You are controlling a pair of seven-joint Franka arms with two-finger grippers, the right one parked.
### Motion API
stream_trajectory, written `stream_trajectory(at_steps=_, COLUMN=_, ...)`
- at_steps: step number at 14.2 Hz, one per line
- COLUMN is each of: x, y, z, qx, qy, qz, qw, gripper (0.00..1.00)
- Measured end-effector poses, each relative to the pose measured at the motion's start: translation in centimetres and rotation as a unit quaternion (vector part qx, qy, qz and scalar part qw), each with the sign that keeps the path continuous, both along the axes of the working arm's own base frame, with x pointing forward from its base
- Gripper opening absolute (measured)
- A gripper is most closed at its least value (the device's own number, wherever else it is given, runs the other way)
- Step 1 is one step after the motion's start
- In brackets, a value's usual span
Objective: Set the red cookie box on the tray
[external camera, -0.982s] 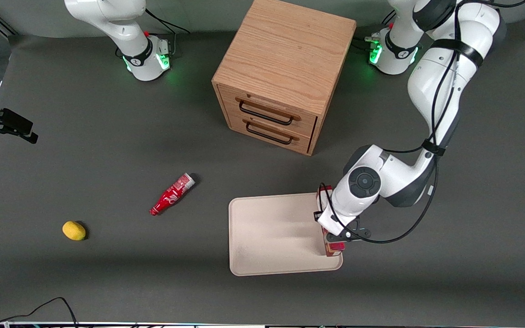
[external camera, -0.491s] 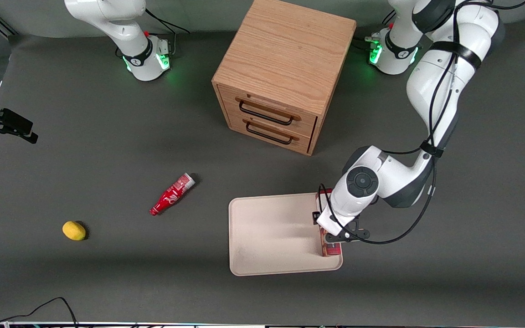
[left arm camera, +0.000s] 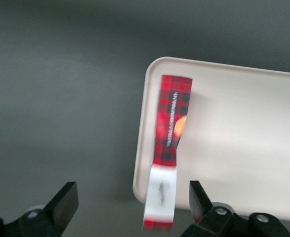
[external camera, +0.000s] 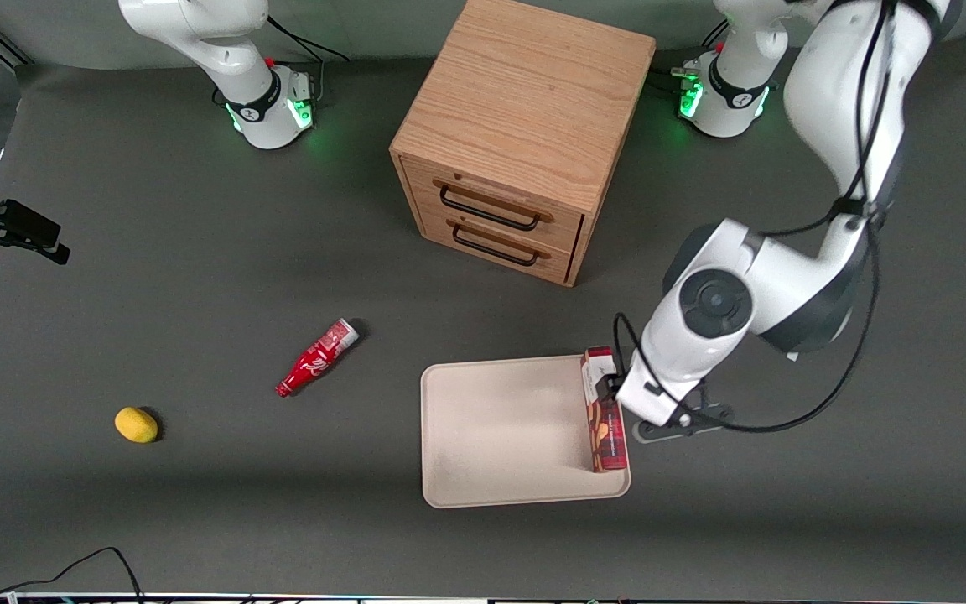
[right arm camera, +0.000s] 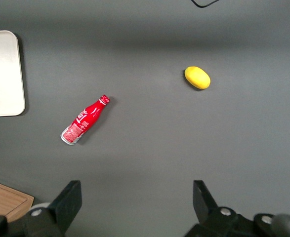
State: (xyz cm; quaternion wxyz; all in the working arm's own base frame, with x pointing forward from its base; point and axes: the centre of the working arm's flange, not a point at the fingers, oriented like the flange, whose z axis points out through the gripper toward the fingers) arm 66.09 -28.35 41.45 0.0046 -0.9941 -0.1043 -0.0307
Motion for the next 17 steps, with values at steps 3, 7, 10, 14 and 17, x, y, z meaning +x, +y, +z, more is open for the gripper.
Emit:
stream_trajectory(at_steps=3, x=-2.6, y=4.3, z=8.9, qx=0.016, qy=0.026, qz=-0.006, qw=0.9995, gripper=1.0)
stream_trajectory(at_steps=7, x=-5.7, y=16.4, z=18.9, qx=-0.01, qy=0.054, qz=-0.037, qw=0.9978, gripper=1.0)
stream_trajectory(at_steps=10, x=-9.3, y=24.1, z=23.1, qx=-0.017, qy=0.079, qz=-0.073, qw=0.9941, gripper=1.0)
stream_trajectory(at_steps=14, x=-12.8, y=28.5, z=22.9, qx=-0.025, qy=0.096, qz=-0.089, qw=0.991, gripper=1.0)
stream_trajectory(at_steps=17, x=-14.5, y=30.1, z=23.0, qx=-0.03, qy=0.093, qz=-0.1, qw=0.9902, gripper=1.0)
